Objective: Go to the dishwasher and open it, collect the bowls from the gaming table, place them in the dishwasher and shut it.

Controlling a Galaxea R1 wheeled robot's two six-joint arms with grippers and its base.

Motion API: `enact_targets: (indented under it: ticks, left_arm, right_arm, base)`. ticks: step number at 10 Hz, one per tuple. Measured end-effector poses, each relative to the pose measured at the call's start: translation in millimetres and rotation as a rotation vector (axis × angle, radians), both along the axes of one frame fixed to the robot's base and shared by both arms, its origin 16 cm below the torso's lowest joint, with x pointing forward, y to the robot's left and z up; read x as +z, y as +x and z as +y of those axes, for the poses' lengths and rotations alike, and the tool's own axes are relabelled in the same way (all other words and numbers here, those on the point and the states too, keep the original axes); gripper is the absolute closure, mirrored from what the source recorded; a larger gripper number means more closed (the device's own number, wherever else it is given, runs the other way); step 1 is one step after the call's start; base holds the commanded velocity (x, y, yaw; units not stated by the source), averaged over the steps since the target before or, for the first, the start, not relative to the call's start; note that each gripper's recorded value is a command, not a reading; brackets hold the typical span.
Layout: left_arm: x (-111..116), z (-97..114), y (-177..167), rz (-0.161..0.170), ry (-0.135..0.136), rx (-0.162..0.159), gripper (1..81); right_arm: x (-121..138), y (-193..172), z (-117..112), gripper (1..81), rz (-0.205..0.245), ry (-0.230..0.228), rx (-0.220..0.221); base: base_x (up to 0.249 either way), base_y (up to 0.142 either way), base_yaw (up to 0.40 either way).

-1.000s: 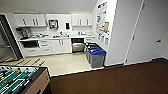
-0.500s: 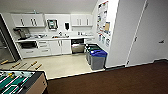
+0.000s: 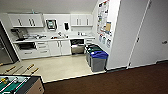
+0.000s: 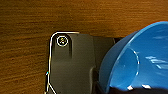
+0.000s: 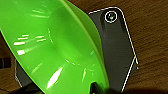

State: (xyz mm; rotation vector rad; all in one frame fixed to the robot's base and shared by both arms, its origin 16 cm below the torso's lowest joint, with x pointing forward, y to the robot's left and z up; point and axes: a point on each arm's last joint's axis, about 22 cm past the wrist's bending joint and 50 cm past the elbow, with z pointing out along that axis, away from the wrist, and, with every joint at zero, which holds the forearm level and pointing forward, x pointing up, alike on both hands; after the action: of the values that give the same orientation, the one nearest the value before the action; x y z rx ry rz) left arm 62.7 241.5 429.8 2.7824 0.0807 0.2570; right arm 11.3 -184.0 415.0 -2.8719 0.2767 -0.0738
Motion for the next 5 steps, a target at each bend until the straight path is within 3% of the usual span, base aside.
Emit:
enact_targets:
  ticks: [5]
  left_arm:
    - [0.0, 1.7, 0.3, -0.001, 0.002, 0.000, 81.1]
  right_arm:
    - [-0.2, -0.6, -3.6, 81.1, 0.002, -0.003, 0.001]
  base:
    - [0.191, 0.000, 0.000]
